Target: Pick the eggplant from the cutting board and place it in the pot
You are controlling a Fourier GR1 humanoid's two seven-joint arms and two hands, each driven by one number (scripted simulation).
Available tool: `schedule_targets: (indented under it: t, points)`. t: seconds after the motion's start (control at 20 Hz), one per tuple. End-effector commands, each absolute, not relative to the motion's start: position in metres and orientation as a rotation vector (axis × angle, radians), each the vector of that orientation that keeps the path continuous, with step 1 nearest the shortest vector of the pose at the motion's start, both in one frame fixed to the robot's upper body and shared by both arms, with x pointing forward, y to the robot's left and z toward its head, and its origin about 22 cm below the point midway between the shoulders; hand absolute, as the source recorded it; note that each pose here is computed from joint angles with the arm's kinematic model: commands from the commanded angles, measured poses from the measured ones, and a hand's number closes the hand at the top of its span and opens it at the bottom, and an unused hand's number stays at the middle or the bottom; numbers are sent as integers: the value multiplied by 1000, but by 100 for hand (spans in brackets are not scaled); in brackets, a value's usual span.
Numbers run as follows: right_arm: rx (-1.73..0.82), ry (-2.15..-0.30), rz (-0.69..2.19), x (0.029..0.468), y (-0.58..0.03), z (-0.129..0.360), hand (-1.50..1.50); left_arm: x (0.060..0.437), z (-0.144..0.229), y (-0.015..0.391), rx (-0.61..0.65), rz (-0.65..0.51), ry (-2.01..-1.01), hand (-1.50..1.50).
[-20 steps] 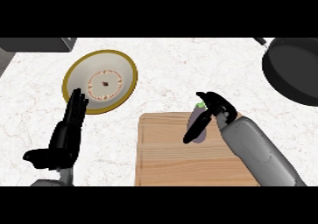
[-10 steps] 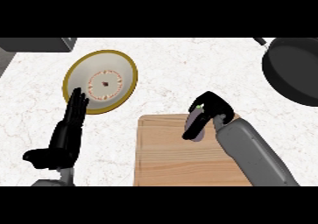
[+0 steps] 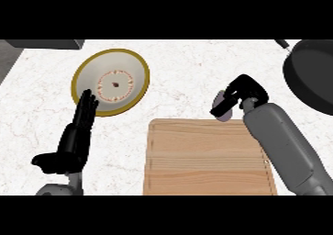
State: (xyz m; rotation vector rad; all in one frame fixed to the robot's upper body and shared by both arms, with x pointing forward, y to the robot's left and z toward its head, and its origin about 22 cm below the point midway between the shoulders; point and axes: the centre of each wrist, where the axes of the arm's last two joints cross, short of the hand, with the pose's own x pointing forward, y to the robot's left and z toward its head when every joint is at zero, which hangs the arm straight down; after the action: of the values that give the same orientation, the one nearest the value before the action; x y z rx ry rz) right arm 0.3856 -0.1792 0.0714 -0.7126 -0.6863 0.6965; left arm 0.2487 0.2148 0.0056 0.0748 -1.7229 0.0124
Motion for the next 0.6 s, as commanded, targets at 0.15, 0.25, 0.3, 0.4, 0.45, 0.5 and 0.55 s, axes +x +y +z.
schedule_targets:
  t: [0.15, 0.25, 0.3, 0.4, 0.45, 0.5, 0.55]
  points:
    - [-1153, -543, 293, 426, -286, 134, 150, 256, 17, 199, 2, -41, -1772, 0]
    - [-1249, -527, 229, 432, -300, 149, 150, 258, 22, 194, -21, -55, -1788, 0]
    - [-1296, -535, 200, 434, -307, 159, 150, 258, 21, 199, -10, -70, -1790, 0]
    - [-1396, -546, 145, 438, -312, 171, 150, 258, 20, 189, -39, -73, -1779, 0]
    - [-1439, -558, 131, 441, -313, 178, 150, 259, 23, 185, -45, -85, -1790, 0]
    - [-1502, -539, 120, 441, -322, 183, 150, 258, 24, 190, -55, -96, -1797, 0]
    - [-1539, -569, 99, 444, -319, 193, 150, 258, 18, 185, -60, -107, -1780, 0]
